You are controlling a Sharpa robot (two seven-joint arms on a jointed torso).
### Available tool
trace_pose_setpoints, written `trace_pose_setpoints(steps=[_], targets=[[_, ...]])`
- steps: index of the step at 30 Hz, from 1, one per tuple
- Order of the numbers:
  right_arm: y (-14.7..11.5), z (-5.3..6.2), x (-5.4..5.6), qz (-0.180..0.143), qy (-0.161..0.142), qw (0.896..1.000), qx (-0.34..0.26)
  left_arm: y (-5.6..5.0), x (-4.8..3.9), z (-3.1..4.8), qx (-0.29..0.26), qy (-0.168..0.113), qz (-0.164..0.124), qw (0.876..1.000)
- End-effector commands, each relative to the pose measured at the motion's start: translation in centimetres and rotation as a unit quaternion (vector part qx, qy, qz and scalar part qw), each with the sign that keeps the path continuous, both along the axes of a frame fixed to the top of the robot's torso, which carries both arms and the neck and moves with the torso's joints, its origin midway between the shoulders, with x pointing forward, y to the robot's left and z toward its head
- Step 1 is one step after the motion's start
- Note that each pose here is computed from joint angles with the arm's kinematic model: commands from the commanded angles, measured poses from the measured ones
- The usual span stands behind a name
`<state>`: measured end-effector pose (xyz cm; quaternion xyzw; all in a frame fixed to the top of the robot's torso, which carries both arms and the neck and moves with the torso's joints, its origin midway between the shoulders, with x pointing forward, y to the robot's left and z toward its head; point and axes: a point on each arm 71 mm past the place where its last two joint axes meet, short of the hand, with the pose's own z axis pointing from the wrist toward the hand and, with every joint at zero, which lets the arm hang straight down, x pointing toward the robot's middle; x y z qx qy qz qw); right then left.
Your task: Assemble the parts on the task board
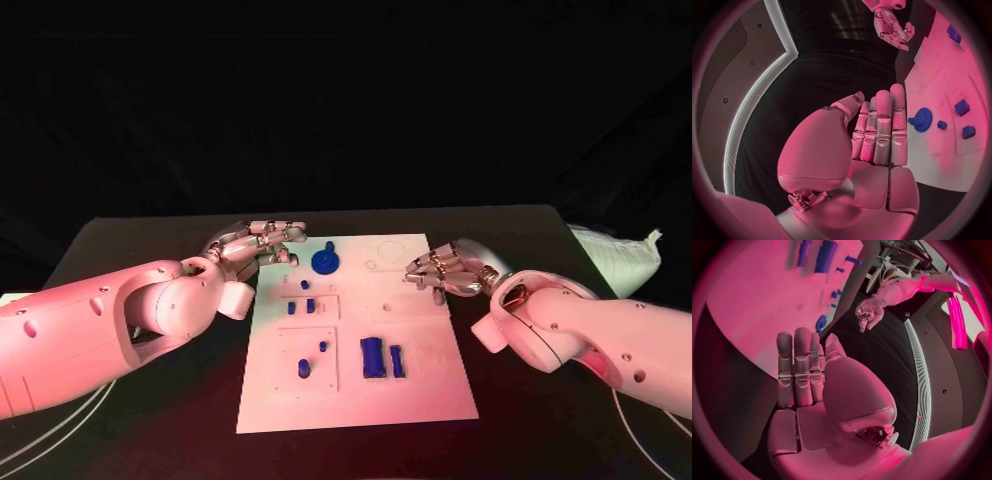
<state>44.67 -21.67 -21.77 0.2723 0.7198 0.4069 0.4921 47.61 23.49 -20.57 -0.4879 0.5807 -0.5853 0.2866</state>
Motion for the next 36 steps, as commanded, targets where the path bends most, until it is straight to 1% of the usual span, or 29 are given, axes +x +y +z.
trace_pose_setpoints(steps=[1, 5, 10, 13, 17, 18, 23, 26, 29, 36], targets=[[-0.2, 0.0, 1.6, -0.017, 0.017, 0.983, 0.18, 0.3, 0.76, -0.1, -0.007, -0.021, 0.047, 0.999], [-0.6, -0.7, 3.8, -0.036, 0.017, 0.973, 0.229, 0.3, 1.6, -0.63, -0.008, -0.031, 0.078, 0.996], [-0.9, -1.5, 6.0, -0.055, 0.005, 0.965, 0.257, -0.3, 2.62, -1.4, -0.006, -0.037, 0.102, 0.994], [-0.9, -1.9, 6.8, -0.058, 0.0, 0.963, 0.263, -0.6, 3.14, -1.86, -0.004, -0.039, 0.111, 0.993], [-0.8, -2.2, 7.4, -0.055, -0.005, 0.963, 0.264, -0.9, 3.53, -2.26, -0.003, -0.041, 0.117, 0.992], [-1.1, -2.5, 7.3, -0.079, 0.004, 0.971, 0.225, -1.2, 3.29, -2.4, 0.002, -0.024, 0.092, 0.995], [-0.8, -2.3, 7.0, -0.085, -0.001, 0.969, 0.23, -1.4, 3.02, -2.43, 0.008, -0.028, 0.099, 0.995], [-0.4, -2.1, 6.4, -0.094, -0.008, 0.967, 0.238, -1.7, 2.62, -2.45, 0.017, -0.033, 0.108, 0.993], [0.2, -1.8, 5.7, -0.108, -0.017, 0.963, 0.247, -2.1, 2.05, -2.45, 0.03, -0.041, 0.12, 0.991], [1.6, -1.1, 3.2, -0.149, -0.036, 0.952, 0.266, -3.4, 0.14, -2.23, 0.069, -0.072, 0.159, 0.982]])
